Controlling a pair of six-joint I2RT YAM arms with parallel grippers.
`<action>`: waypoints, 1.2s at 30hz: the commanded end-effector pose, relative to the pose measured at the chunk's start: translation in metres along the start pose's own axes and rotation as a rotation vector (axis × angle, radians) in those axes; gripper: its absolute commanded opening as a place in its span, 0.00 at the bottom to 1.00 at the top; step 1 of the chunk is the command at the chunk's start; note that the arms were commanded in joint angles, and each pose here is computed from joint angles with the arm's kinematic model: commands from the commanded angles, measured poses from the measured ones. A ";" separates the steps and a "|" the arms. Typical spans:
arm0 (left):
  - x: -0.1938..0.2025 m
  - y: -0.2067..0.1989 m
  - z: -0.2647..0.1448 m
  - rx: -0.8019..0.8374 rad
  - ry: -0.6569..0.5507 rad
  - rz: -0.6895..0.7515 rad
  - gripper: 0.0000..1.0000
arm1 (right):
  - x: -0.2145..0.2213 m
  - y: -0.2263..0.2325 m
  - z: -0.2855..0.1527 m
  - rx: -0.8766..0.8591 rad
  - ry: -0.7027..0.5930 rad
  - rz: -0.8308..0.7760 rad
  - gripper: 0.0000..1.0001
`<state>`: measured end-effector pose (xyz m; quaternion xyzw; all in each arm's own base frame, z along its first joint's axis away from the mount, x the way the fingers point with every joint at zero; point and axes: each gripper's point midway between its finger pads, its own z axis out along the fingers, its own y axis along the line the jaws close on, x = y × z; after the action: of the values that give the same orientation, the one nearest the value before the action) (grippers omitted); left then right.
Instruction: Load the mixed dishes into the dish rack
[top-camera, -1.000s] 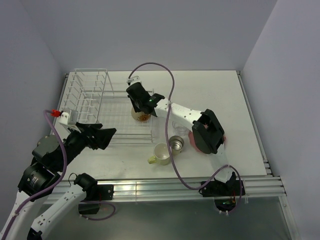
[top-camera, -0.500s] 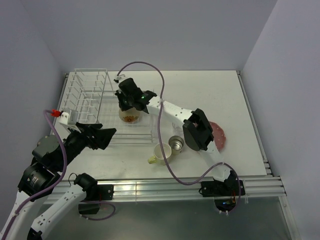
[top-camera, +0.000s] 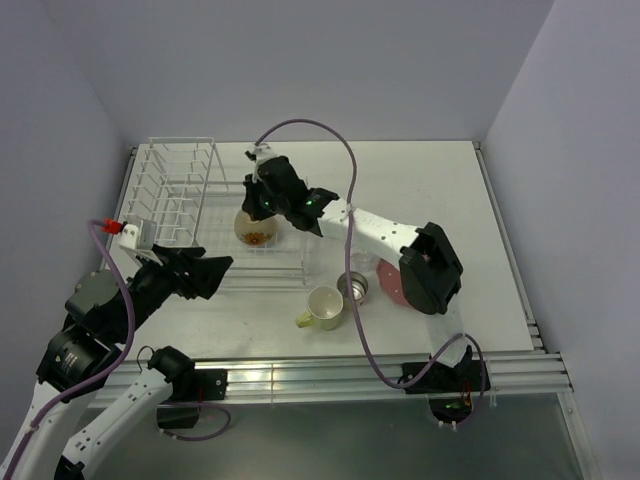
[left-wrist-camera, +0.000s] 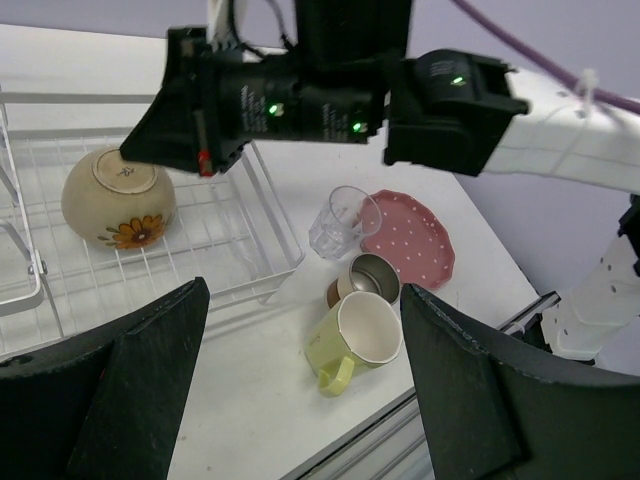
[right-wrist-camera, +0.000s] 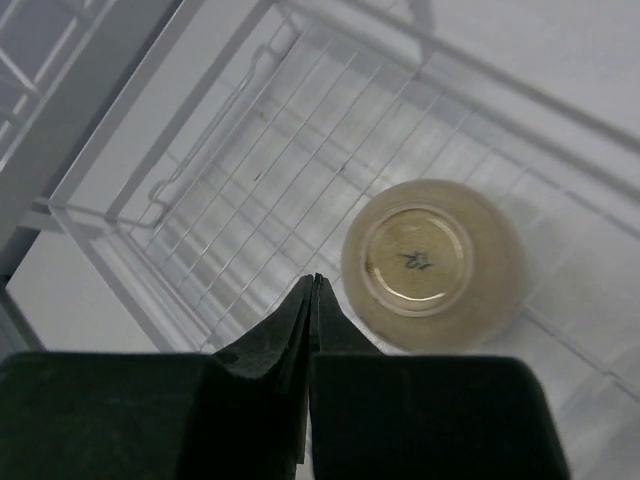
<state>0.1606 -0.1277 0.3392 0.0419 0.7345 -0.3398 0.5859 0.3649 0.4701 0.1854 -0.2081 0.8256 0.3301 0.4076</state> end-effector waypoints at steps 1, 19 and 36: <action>-0.003 0.001 0.005 -0.005 -0.020 0.000 0.84 | -0.053 -0.026 -0.041 0.204 -0.127 -0.022 0.00; -0.013 -0.003 0.002 0.002 -0.038 0.007 0.83 | 0.017 -0.101 -0.005 0.591 0.144 -0.134 0.00; -0.005 -0.005 0.010 0.015 -0.006 -0.009 0.83 | -0.044 0.018 0.004 -0.054 -0.099 0.025 0.00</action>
<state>0.1661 -0.1317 0.3313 0.0426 0.7429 -0.3363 0.5772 0.3799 0.4808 0.1317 -0.2048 0.8594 0.2787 0.3766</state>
